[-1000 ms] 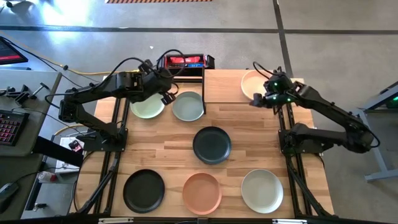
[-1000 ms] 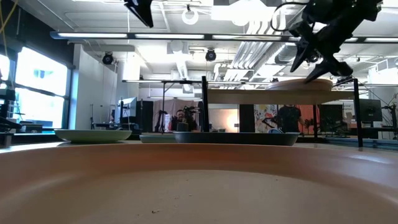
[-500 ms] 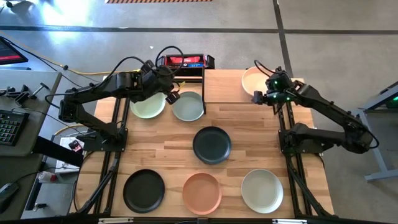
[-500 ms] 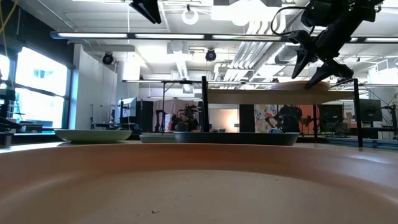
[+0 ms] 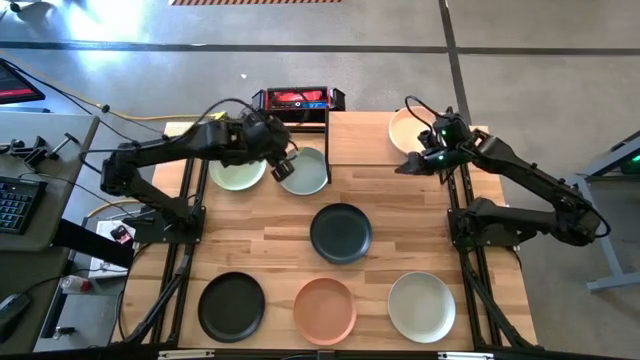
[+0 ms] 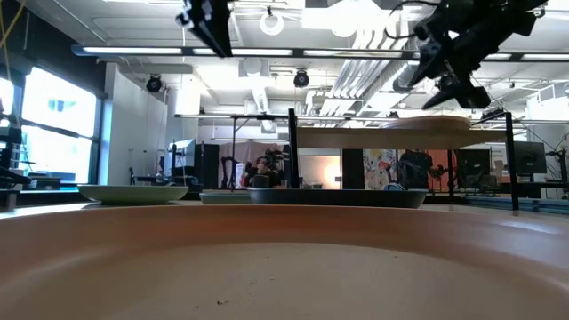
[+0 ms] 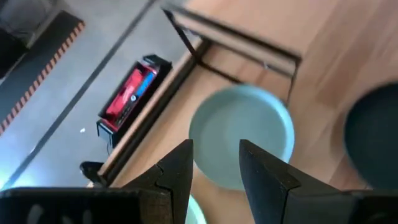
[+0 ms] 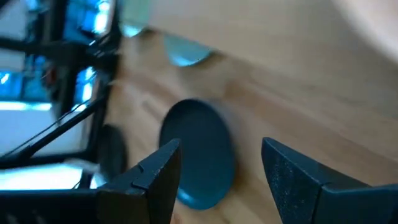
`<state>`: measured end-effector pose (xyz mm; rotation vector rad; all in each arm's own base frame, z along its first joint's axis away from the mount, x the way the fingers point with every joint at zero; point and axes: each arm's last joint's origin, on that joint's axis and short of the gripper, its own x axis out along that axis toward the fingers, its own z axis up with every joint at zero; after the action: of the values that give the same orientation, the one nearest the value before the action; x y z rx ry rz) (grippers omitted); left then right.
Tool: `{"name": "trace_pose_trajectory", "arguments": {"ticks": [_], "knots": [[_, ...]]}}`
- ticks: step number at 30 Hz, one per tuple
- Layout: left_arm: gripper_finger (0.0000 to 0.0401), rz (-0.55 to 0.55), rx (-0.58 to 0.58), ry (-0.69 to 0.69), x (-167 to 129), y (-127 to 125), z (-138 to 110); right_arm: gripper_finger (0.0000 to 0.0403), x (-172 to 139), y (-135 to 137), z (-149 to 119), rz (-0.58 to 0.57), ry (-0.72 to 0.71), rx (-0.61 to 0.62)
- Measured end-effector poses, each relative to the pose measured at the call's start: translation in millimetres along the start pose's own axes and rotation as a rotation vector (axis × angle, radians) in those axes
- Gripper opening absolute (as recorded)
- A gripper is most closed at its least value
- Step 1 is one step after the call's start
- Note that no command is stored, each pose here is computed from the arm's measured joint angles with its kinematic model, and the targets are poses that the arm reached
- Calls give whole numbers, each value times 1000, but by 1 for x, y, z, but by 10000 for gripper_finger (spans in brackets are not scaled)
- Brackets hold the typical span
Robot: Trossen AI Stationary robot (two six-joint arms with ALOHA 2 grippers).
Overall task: Place and stack plates onto a shelf
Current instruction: Stack the gray plate on the orange plate on the shelf
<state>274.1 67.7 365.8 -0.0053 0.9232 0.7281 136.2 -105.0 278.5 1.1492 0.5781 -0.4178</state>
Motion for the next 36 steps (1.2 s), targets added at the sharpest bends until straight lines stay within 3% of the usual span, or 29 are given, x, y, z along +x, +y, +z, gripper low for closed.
{"name": "trace_pose_trajectory", "arguments": {"ticks": [6, 13, 27, 36], "knots": [[117, -36, 167, 144, 38, -19, -21, 204, 4, 13, -3, 97, 30, -81], [117, -122, 332, 245, 75, -38, -47, 204, 7, 16, -7, 103, 49, -124], [117, -298, 542, 158, 116, -58, -84, 204, 7, 16, -8, 94, 51, -133], [117, -342, 534, 82, 132, -54, -89, 204, 7, 15, -7, 74, 34, -125]]}}
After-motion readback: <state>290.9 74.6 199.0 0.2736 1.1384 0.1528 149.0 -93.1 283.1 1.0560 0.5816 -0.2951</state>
